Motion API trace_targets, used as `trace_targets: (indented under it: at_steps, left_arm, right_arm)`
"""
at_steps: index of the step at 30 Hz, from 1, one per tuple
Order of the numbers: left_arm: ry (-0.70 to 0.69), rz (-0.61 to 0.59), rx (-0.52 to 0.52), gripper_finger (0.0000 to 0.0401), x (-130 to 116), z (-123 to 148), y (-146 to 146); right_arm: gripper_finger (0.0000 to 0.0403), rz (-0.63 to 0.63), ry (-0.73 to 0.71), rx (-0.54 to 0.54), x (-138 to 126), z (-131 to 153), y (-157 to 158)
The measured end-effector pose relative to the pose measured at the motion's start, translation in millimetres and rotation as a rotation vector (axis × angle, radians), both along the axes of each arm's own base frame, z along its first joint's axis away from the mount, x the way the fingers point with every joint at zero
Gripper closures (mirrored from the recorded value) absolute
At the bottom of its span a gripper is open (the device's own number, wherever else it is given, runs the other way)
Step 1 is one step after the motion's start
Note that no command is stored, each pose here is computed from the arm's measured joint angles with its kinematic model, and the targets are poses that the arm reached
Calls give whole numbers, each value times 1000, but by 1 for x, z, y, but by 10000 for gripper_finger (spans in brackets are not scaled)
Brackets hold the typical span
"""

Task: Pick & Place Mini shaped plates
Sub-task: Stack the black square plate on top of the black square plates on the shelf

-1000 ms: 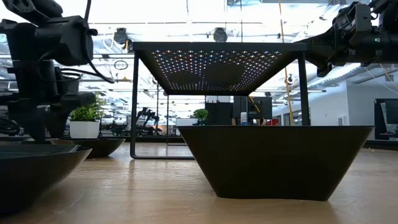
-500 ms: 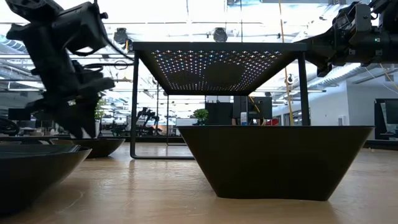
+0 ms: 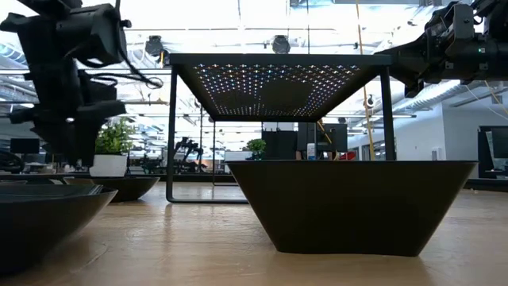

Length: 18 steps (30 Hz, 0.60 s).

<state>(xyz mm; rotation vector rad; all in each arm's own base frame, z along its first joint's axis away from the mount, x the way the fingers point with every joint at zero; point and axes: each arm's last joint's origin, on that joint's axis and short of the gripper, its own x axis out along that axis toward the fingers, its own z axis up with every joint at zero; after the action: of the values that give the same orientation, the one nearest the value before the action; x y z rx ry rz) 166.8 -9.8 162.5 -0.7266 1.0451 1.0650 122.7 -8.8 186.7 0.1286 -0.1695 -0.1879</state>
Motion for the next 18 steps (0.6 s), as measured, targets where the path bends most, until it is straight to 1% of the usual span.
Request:
trace_targets:
  at_steps: [2,5,14,18]
  left_arm:
    - [27,10,-24,247,-1,-2,0]
    - [27,18,-45,247,-1,-3,1]
    - [42,1,-35,247,-2,-4,1]
    - [50,-8,-46,247,-2,-4,3]
  right_arm:
    - [326,0,0,0,0,0,0]
    - [326,0,0,0,0,0,0]
    - [326,-21,0,4,0,0,-1]
    - [326,-20,0,4,0,0,-1]
